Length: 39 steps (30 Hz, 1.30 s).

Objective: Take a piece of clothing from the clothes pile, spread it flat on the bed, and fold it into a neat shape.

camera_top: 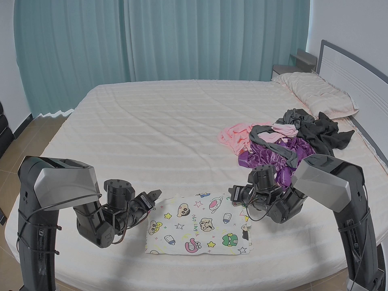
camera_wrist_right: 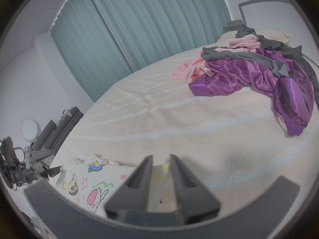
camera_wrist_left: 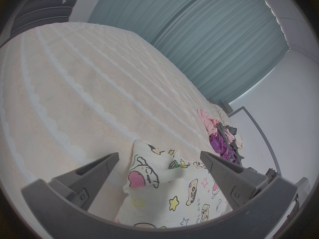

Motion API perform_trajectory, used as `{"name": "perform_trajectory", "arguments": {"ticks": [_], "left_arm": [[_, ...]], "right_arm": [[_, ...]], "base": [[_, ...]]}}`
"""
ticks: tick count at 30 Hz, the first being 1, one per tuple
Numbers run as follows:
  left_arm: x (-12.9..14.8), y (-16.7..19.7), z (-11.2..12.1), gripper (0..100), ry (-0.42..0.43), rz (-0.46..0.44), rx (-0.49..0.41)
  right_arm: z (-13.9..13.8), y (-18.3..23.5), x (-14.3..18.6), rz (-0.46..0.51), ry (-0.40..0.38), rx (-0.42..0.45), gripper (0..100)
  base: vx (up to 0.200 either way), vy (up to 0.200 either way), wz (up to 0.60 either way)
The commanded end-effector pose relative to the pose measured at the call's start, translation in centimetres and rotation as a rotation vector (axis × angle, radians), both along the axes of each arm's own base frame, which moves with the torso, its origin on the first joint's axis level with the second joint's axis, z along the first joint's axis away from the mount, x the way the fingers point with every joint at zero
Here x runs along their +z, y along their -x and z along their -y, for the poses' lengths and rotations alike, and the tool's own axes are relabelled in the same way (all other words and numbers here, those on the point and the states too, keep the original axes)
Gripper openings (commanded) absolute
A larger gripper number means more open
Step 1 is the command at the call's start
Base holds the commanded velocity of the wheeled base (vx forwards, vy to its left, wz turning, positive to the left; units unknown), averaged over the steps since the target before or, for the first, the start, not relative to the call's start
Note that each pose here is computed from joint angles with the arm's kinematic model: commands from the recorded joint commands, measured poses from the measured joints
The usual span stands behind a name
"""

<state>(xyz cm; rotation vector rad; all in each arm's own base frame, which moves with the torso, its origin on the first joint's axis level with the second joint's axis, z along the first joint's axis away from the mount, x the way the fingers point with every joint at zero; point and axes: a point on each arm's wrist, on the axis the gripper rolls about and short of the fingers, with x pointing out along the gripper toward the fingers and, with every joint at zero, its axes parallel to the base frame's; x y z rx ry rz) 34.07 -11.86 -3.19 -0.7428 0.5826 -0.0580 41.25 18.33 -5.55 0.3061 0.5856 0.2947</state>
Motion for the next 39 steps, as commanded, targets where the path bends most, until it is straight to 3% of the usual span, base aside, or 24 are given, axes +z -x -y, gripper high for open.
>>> {"name": "perform_trajectory", "arguments": {"ticks": [1, 9, 16, 17, 31, 32, 39], "left_arm": [[-0.1, 0.0, 0.0, 100, -0.002, 0.000, 0.004], [-0.1, 0.0, 0.0, 100, -0.002, -0.002, 0.004], [-0.1, 0.0, 0.0, 100, -0.002, -0.002, 0.004], [-0.1, 0.0, 0.0, 100, -0.002, -0.002, 0.004], [-0.1, 0.0, 0.0, 100, -0.003, -0.002, 0.005], [-0.1, 0.0, 0.0, 100, -0.002, -0.002, 0.004], [-0.1, 0.0, 0.0, 100, -0.004, -0.001, 0.004]], "right_arm": [[0.3, -0.4, -0.5, 0.000, -0.003, -0.013, 0], [1.0, -1.4, 0.7, 0.054, -0.051, -0.084, 0], [1.3, -1.0, 1.4, 0.036, -0.089, -0.099, 0], [1.2, -0.6, 1.8, 0.027, -0.106, -0.094, 100], [-0.8, 1.4, 0.7, -0.039, -0.113, -0.002, 100], [-0.8, 1.4, 0.6, -0.042, -0.111, 0.000, 0], [-0.5, 1.1, 0.5, -0.037, -0.113, -0.011, 0]], "base": [[0.000, 0.000, 0.00], [0.000, 0.000, 0.00], [0.000, 0.000, 0.00], [0.000, 0.000, 0.00], [0.000, 0.000, 0.00], [0.000, 0.000, 0.00], [0.000, 0.000, 0.00]]}}
